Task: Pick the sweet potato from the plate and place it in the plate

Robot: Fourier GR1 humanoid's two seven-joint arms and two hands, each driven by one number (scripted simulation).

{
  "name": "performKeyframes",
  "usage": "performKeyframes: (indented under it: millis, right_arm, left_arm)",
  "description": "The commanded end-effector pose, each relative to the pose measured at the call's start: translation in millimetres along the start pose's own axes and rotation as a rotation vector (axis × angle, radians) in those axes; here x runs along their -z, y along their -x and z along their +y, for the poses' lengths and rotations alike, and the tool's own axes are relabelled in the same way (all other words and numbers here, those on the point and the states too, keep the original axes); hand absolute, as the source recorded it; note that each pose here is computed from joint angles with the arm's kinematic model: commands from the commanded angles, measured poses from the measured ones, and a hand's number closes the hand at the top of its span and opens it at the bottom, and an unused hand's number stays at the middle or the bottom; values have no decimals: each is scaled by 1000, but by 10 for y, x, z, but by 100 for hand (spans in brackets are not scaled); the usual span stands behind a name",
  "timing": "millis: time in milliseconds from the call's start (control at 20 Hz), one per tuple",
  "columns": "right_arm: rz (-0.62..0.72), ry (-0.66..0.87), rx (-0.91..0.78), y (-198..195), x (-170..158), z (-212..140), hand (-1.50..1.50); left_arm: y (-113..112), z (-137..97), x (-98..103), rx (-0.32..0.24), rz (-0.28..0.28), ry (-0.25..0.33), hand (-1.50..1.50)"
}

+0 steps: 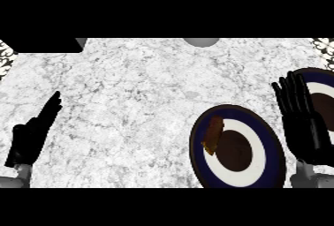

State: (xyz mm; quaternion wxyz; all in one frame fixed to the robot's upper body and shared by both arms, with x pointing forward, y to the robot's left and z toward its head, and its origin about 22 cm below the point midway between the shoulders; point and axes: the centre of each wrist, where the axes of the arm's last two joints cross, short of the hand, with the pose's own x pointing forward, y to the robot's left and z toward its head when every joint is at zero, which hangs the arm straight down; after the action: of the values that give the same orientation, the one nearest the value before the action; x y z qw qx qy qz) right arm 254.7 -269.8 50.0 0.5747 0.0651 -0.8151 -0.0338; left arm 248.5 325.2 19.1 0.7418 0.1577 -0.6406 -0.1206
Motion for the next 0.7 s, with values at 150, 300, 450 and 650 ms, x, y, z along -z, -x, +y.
performKeyframes:
  millis: [150,300,450,650]
  right_arm:
    - [-31,200,-369,-603,367,-232,150]
    - [170,145,-921,-659,137,-906,150]
    - [48,588,-883,-657,102,-874,-150]
    - [-29,623,-850,-504,-75,-314,-150]
  left_arm:
    - [264,-352,-73,-183,172,23,0]
    - [244,-493,-101,-232,169,45,0]
    - [362,-777,-275,-356,240,85,0]
    - [132,-1047,-163,-367,234,119,0]
